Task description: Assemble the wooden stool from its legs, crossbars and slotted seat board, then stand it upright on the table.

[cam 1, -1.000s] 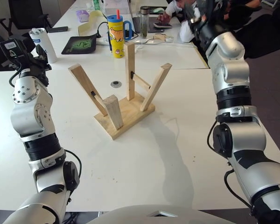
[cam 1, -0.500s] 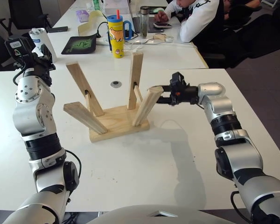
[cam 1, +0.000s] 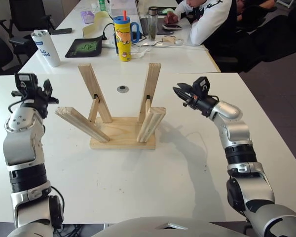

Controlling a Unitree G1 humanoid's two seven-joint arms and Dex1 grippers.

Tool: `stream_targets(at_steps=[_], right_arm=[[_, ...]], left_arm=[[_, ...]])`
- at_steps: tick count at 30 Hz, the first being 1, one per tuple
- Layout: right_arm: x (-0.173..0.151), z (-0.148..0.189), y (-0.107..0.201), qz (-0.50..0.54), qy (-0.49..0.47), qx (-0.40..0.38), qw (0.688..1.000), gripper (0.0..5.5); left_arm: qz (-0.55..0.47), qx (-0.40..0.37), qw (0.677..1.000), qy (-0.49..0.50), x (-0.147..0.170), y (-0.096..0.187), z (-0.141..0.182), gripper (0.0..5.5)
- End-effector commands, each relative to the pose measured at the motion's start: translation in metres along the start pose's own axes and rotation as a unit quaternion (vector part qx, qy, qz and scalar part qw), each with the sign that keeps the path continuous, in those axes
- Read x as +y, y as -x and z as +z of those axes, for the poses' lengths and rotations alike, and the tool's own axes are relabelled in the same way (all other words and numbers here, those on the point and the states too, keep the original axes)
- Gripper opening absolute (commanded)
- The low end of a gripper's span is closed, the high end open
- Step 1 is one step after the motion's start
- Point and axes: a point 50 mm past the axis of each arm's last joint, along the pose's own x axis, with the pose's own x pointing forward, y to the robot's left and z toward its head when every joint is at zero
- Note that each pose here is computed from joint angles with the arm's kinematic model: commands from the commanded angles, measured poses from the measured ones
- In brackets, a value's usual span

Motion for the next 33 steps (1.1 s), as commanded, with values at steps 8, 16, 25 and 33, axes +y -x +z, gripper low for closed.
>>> stream_targets(at_steps=[8,16,25,33], right_arm=[[0.060,-0.058,0.042,-0.019,-0.064,0.125,0.990,0.00],[0.079,-0.073,0.042,-0.031,-0.085,0.168,0.982,0.00],[0.082,-0.075,0.041,-0.040,-0.089,0.174,0.980,0.00],[0.080,-0.080,0.040,-0.043,-0.084,0.178,0.980,0.00]], left_arm=[[-0.197,0.175,0.964,-0.036,-0.026,0.052,-0.102,0.02],[-0.296,0.170,0.939,-0.025,-0.070,0.052,-0.105,0.02],[-0.344,0.163,0.924,-0.024,-0.104,0.056,-0.100,0.02],[-0.303,0.210,0.929,-0.028,-0.098,0.065,-0.118,0.02]])
